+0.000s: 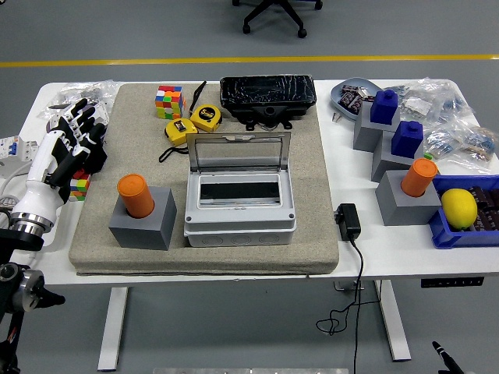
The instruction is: Fetch the battery,place it into the box,close the lid of the box
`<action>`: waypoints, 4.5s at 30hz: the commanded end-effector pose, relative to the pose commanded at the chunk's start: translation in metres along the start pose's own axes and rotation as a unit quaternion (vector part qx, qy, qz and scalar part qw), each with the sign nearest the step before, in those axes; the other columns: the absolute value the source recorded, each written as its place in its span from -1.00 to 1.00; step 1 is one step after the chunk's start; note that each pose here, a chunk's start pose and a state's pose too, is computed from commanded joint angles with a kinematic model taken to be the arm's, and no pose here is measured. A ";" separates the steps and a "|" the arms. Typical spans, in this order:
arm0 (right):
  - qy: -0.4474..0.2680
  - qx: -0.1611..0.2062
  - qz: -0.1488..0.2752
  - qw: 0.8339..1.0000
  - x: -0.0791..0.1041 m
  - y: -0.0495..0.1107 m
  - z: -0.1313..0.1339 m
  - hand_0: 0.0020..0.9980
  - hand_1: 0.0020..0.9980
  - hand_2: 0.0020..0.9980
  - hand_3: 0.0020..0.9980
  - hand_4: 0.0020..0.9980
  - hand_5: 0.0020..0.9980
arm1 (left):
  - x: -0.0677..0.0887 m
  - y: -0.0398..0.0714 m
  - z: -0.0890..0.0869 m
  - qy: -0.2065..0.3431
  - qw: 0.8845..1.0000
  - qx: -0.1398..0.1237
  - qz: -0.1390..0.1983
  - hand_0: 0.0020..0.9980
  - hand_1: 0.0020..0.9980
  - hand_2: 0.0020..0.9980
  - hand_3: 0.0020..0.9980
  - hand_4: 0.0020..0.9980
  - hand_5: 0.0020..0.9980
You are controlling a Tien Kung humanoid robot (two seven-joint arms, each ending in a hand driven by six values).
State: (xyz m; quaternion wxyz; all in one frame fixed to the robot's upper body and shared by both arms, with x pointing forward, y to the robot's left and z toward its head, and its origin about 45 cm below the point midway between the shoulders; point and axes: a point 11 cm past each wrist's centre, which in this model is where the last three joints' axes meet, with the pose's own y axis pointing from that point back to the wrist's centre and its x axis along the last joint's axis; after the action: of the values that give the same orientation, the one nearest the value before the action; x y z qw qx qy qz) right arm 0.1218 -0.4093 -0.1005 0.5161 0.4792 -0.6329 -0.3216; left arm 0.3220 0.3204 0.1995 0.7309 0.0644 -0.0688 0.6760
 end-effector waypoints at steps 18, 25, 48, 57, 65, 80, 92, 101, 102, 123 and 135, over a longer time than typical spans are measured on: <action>0.000 0.000 -0.001 1.000 -0.001 0.000 0.001 0.95 0.64 0.52 0.58 1.00 1.00 | -0.033 0.014 -0.017 -0.040 0.997 0.035 -0.056 1.00 1.00 1.00 1.00 1.00 -0.65; 0.001 -0.002 -0.005 1.000 -0.004 0.000 0.003 0.95 0.64 0.52 0.58 1.00 1.00 | -0.041 0.015 -0.015 -0.032 0.999 0.008 -0.008 1.00 1.00 1.00 1.00 1.00 -1.00; 0.001 -0.001 -0.005 1.000 -0.005 0.000 0.001 0.95 0.64 0.51 0.58 1.00 1.00 | -0.062 0.009 -0.033 0.039 0.999 0.003 0.014 0.36 0.50 0.28 0.21 1.00 -1.00; -0.001 0.003 -0.004 1.000 -0.004 0.000 -0.002 0.95 0.64 0.51 0.58 1.00 1.00 | -0.068 0.009 -0.035 0.045 0.999 0.003 0.019 0.20 0.34 0.04 -0.07 1.00 -1.00; 0.001 0.003 -0.002 1.000 -0.002 0.000 -0.003 0.95 0.64 0.52 0.58 1.00 1.00 | -0.073 0.009 -0.040 0.048 0.999 0.009 0.015 0.17 0.33 0.01 -0.08 1.00 -1.00; 0.003 0.003 0.000 1.000 0.000 0.000 -0.002 0.95 0.64 0.52 0.58 1.00 1.00 | -0.074 0.011 -0.050 0.034 0.999 0.025 0.015 -0.06 0.27 0.00 -0.03 1.00 -1.00; 0.005 0.002 0.000 1.000 0.001 0.000 -0.002 0.95 0.64 0.51 0.58 1.00 1.00 | -0.072 0.011 -0.050 0.008 0.999 0.026 0.028 -0.59 -0.30 -0.28 -0.28 1.00 -1.00; 0.006 0.002 0.001 1.000 0.002 0.000 -0.002 0.95 0.65 0.52 0.58 1.00 1.00 | -0.072 0.009 -0.048 -0.003 0.999 0.024 0.039 -0.72 -0.61 -0.57 -0.61 1.00 -1.00; 0.006 0.002 0.001 1.000 0.002 0.000 -0.002 0.95 0.65 0.52 0.58 1.00 1.00 | -0.072 0.010 -0.049 -0.003 0.999 0.025 0.040 -0.72 -0.61 -0.57 -0.61 1.00 -1.00; 0.004 0.005 0.000 1.000 0.001 0.000 -0.006 0.95 0.65 0.52 0.58 1.00 1.00 | -0.068 0.006 -0.043 0.000 0.998 0.003 0.067 -0.87 -0.91 -0.86 -0.87 1.00 -1.00; 0.003 -0.001 0.001 1.000 0.002 0.000 0.001 0.95 0.65 0.52 0.58 1.00 1.00 | -0.069 -0.007 0.000 -0.051 0.994 -0.064 0.069 -0.91 -0.97 -0.89 -0.92 1.00 -1.00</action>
State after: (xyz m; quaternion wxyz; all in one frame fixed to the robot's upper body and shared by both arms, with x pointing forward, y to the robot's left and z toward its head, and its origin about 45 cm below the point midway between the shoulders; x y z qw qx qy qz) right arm 0.1206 -0.4113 -0.1001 0.5189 0.4790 -0.6316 -0.3200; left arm 0.3237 0.2526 0.1870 0.6805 0.0473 -0.1538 0.7149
